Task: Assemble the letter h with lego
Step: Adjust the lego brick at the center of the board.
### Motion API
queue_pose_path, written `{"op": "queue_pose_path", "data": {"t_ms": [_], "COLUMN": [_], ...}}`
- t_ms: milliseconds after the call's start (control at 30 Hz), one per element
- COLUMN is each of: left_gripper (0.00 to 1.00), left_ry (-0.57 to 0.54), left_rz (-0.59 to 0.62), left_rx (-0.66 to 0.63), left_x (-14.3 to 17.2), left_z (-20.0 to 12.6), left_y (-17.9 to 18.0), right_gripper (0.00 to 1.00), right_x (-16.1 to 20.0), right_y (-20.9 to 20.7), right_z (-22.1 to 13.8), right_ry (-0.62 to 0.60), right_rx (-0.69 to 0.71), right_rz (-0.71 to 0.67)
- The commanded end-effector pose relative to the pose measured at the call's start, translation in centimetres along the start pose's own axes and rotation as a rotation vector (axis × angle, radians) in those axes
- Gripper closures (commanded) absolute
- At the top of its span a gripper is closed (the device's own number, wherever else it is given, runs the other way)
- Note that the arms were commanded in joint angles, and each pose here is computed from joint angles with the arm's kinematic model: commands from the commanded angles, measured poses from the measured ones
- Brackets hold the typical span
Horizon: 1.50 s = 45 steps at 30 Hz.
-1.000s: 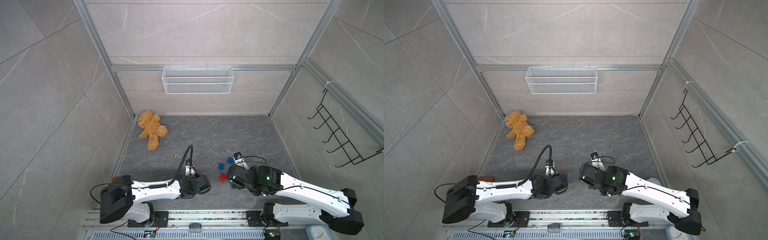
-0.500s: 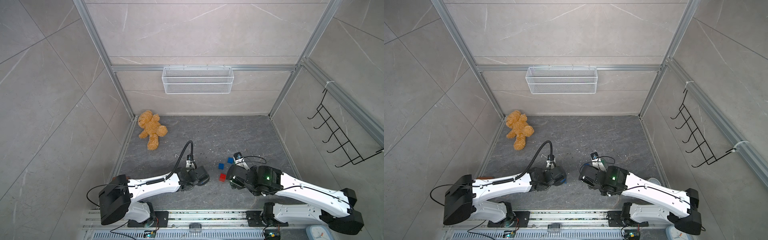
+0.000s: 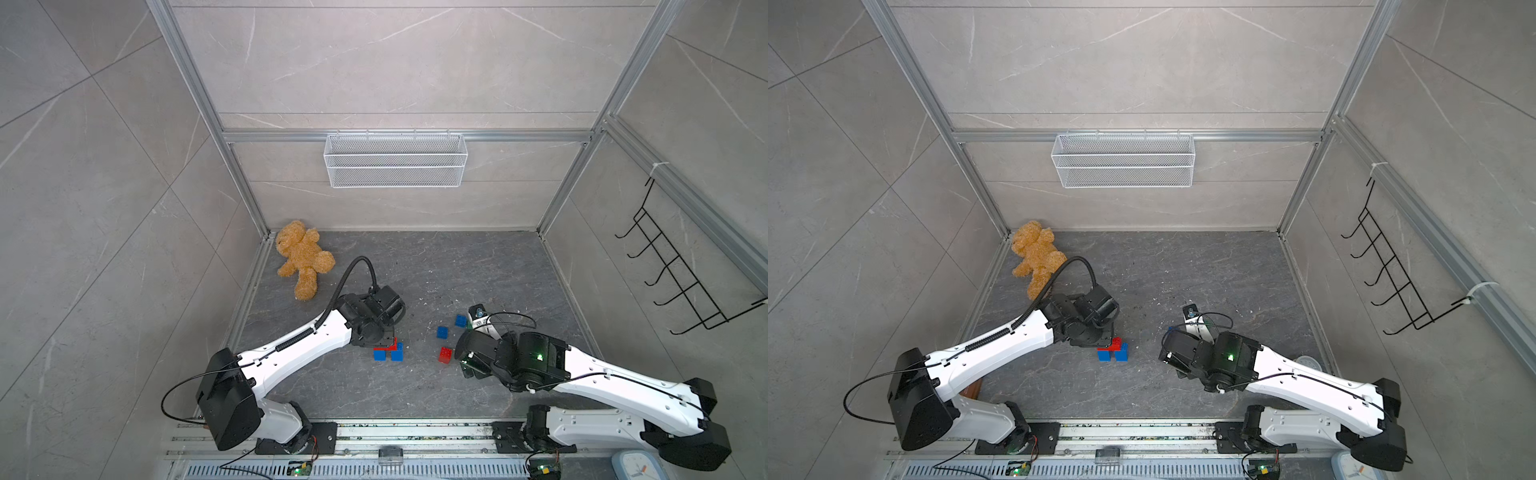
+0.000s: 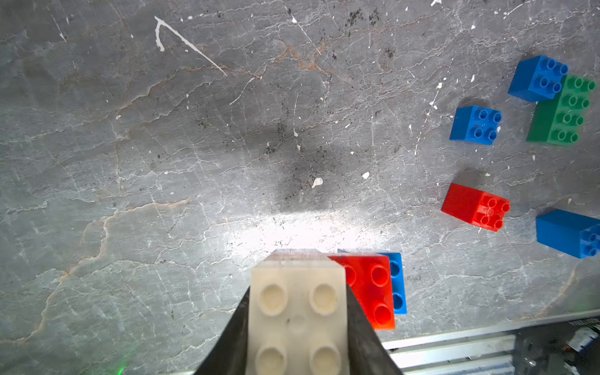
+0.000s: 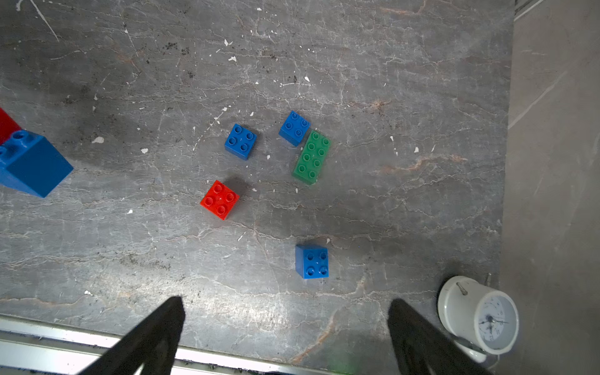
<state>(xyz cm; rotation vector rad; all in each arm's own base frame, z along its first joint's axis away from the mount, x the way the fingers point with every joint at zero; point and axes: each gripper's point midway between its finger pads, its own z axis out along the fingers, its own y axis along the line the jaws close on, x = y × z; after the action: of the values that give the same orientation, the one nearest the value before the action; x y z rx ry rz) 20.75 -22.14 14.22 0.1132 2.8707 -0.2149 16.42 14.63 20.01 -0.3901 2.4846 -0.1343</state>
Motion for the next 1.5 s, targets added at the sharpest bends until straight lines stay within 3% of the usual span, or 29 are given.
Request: {"op": "queue_pose_path", "data": {"t_ms": [0,300,700,1100,1467], "left_gripper": [1.0,1.0,1.0,1.0,1.0], "left_ry": [0.132,0.268,0.341,0.435,0.51], "left_rz": [0.011,-0.094,-0.014,0.064,0.062], "left_rx": [0.036,0.132,-0.004,-0.005,-0.028], "left_x": [1.2,1.0,-1.2,-3.4,-3.6], "left_z": [-1.0,-0.7,1.7,4.3,6.2], "left_y": [-0.3,-0.5,2.3,2.3,3.8], "right_gripper": [0.0,0.0,0.0,0.0,0.0], "right_x": [0.3,0.3,0.3,0.3,0.4], "right_y": [-0.6,-0.6,-0.5,-0.3,-0.2], "right_z": [-0.4,-0.4,-0.3,-0.4,-0.5], "right_ry": [-0.002,-0.008,-0.008,-0.014,-0.017], "right_rx": [0.003,-0.002,-0.002,-0.014,-0.014], "right_rz": [0.011,0.015,0.013,0.011,0.005]}}
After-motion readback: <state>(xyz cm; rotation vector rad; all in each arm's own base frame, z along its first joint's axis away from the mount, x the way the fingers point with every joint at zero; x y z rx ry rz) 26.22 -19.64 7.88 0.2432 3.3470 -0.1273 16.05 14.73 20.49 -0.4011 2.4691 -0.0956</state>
